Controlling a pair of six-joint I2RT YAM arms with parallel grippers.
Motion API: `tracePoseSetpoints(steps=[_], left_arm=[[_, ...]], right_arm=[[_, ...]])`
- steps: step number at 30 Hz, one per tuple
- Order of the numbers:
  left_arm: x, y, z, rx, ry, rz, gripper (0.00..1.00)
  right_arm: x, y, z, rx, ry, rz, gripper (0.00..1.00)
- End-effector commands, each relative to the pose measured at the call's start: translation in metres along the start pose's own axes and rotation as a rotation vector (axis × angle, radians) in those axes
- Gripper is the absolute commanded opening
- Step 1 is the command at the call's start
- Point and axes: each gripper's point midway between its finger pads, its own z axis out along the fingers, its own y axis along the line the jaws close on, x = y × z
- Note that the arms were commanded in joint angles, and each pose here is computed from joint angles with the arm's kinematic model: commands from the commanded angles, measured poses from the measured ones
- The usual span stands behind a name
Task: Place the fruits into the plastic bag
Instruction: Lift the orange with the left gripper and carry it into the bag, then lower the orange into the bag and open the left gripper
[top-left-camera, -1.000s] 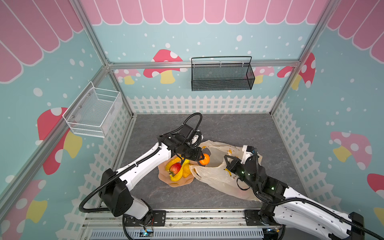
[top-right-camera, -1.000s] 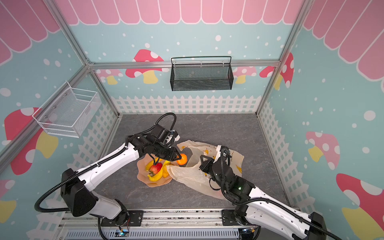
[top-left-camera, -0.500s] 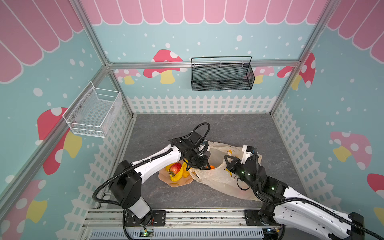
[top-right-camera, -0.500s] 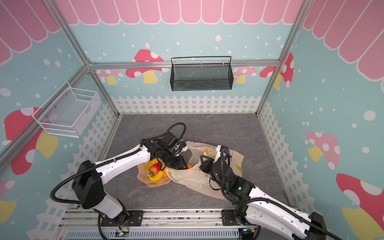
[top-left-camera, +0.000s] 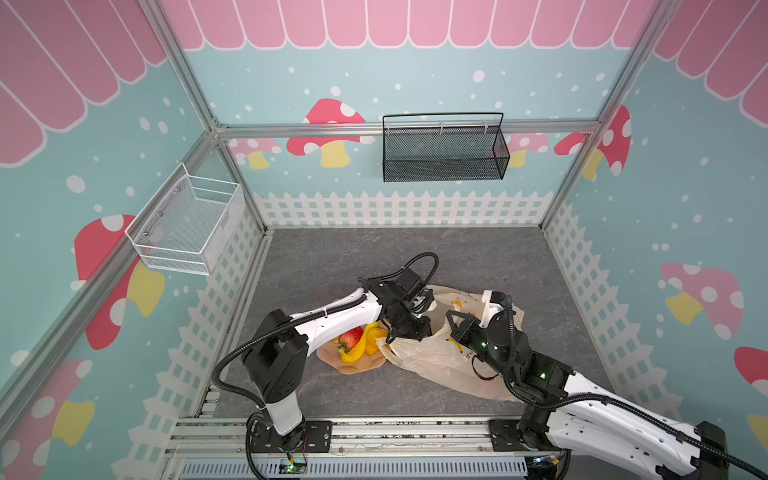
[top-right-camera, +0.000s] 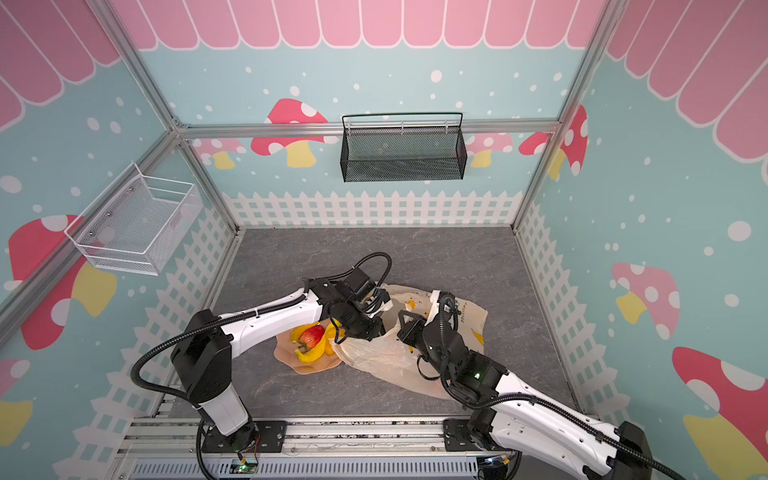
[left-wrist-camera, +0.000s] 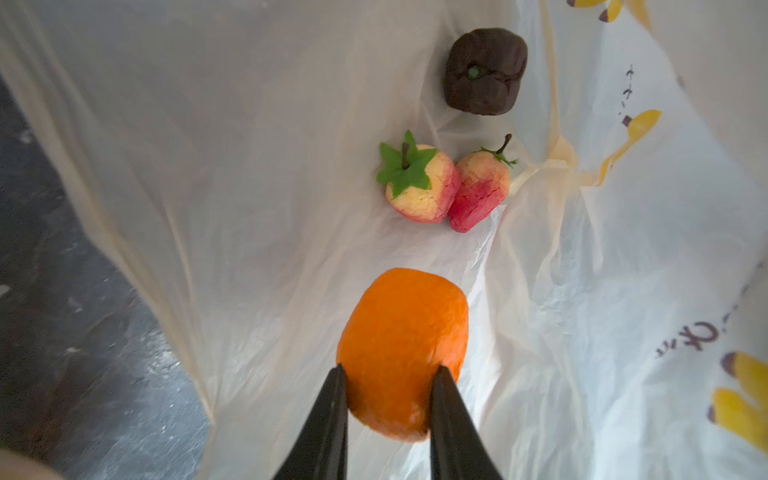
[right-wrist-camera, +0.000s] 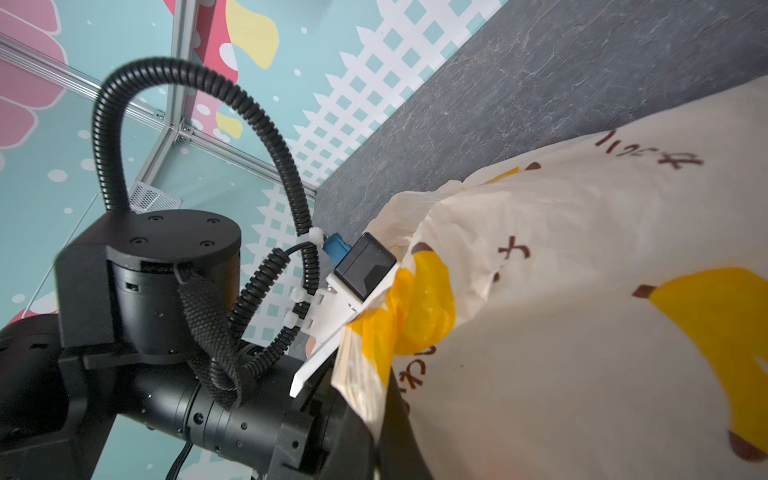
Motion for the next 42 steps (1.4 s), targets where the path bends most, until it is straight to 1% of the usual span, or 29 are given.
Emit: tracePoseSetpoints(steps=[1, 7, 14, 17, 21, 25, 29, 32, 33, 35, 36, 38, 42], left_arm=[[-0.015, -0.016, 0.004, 0.035, -0.025, 0.018, 0.15], [-0.033, -0.029, 0.015, 0.082, -0.036, 0.004, 0.15], [-0.039, -0.049, 0.033, 0.145, 0.007, 0.021, 0.16], [-0.044, -0.054, 0.035, 0.159, 0.007, 0.03, 0.16], [-0.049, -0.065, 0.042, 0.227, 0.038, 0.012, 0.17], [-0.049, -0.074, 0.042, 0.275, 0.052, 0.013, 0.19], [-0.041, -0.075, 0.041, 0.295, 0.074, 0.006, 0.22], [-0.036, -0.075, 0.039, 0.318, 0.092, -0.01, 0.27], [-0.034, -0.076, 0.038, 0.334, 0.103, -0.017, 0.32], [-0.031, -0.078, 0.036, 0.364, 0.122, -0.032, 0.46], [-0.029, -0.079, 0.035, 0.373, 0.13, -0.041, 0.51], [-0.027, -0.079, 0.033, 0.386, 0.143, -0.056, 0.55], [-0.024, -0.076, 0.029, 0.393, 0.15, -0.089, 0.6]], right_arm=[[-0.008, 0.017, 0.0, -0.044, -0.014, 0.019, 0.0], [-0.006, 0.017, 0.003, -0.048, -0.012, 0.021, 0.0], [-0.005, 0.02, 0.007, -0.053, -0.012, 0.022, 0.0], [-0.005, 0.019, 0.008, -0.054, -0.013, 0.026, 0.0], [-0.004, 0.016, 0.008, -0.054, -0.022, 0.044, 0.0], [-0.006, 0.013, 0.006, -0.058, -0.037, 0.059, 0.0], [-0.009, 0.012, 0.003, -0.061, -0.047, 0.061, 0.0], [-0.008, 0.011, 0.002, -0.061, -0.048, 0.065, 0.0], [-0.009, 0.011, 0.001, -0.062, -0.049, 0.067, 0.0], [-0.009, 0.009, 0.001, -0.061, -0.05, 0.067, 0.0], [-0.009, 0.009, 0.0, -0.062, -0.053, 0.069, 0.0], [-0.009, 0.009, -0.001, -0.061, -0.053, 0.067, 0.0], [-0.01, 0.009, -0.002, -0.061, -0.054, 0.066, 0.0]])
